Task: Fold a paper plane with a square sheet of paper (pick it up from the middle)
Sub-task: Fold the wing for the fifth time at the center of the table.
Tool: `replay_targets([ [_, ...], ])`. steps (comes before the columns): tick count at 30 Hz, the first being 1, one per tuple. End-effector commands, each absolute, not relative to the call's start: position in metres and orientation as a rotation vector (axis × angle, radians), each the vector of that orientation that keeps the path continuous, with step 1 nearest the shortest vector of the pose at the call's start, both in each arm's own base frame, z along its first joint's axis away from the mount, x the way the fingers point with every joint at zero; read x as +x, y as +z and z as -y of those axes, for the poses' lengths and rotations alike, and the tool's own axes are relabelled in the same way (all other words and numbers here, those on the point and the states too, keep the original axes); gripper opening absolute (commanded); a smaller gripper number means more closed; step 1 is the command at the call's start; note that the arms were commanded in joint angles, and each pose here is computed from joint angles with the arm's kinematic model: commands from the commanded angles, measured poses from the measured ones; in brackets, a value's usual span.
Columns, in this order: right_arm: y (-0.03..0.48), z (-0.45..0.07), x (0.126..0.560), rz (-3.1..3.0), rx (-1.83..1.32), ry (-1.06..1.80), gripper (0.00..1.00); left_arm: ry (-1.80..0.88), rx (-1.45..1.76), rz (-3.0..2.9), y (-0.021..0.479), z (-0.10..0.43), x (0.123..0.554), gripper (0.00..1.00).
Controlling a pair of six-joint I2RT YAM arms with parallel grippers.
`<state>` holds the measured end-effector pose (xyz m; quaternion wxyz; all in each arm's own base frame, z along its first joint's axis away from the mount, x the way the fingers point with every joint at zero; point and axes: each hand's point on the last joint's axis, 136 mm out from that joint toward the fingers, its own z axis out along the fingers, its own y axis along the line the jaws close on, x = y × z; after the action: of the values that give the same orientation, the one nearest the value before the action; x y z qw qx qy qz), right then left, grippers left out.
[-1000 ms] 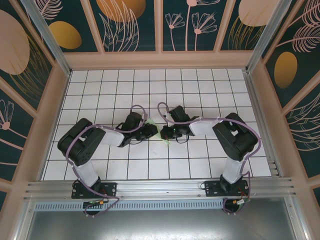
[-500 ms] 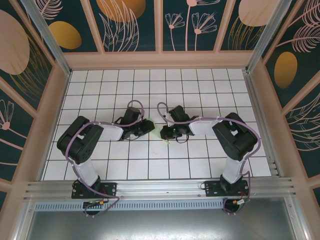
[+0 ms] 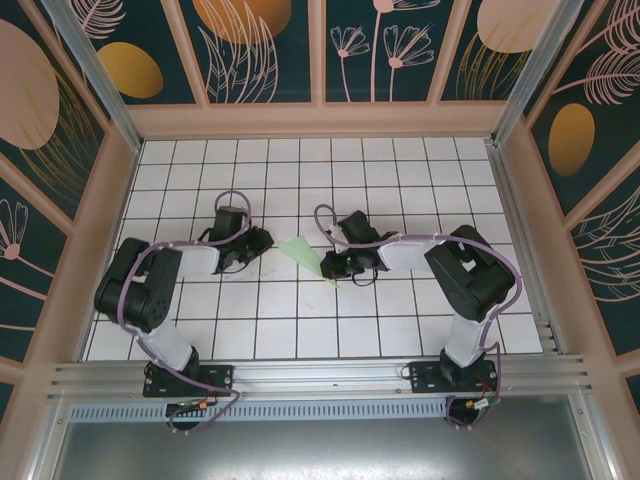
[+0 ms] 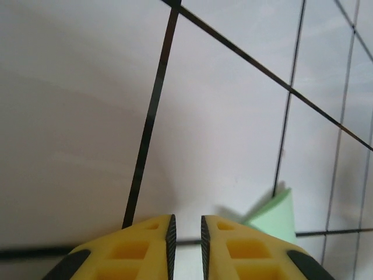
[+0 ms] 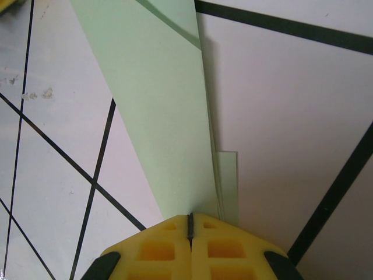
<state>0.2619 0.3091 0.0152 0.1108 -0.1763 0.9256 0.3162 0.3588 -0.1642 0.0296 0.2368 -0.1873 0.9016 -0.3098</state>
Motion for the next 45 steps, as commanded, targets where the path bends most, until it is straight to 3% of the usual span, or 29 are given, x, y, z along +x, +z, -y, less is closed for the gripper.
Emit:
replay_targets([
  [1, -0.033, -0.276, 0.243, -2.897, -0.480, 0.716, 0.00, -0.858, -0.427, -2.359, 0.074, 0.161, 0.357, 0.21],
  [6, -0.017, -0.294, 0.259, -2.805, -0.488, 0.795, 0.00, -1.026, -0.314, -2.291, 0.099, 0.197, 0.344, 0.18],
  [14, 0.001, -0.307, 0.273, -2.716, -0.505, 0.840, 0.00, -1.085, -0.224, -2.384, 0.070, 0.245, 0.342, 0.09],
  [26, 0.002, -0.306, 0.274, -2.710, -0.530, 0.827, 0.00, -0.838, -0.355, -2.556, 0.007, 0.222, 0.343, 0.01],
  [30, 0.023, -0.314, 0.279, -2.661, -0.546, 0.885, 0.00, -0.809, -0.383, -2.624, -0.014, 0.219, 0.333, 0.00],
  [35, 0.058, -0.339, 0.288, -2.561, -0.620, 0.998, 0.00, -0.800, -0.391, -2.644, -0.020, 0.216, 0.326, 0.00],
  [45, 0.037, -0.367, 0.296, -2.598, -0.719, 1.068, 0.00, -0.800, -0.392, -2.657, -0.022, 0.216, 0.324, 0.00],
])
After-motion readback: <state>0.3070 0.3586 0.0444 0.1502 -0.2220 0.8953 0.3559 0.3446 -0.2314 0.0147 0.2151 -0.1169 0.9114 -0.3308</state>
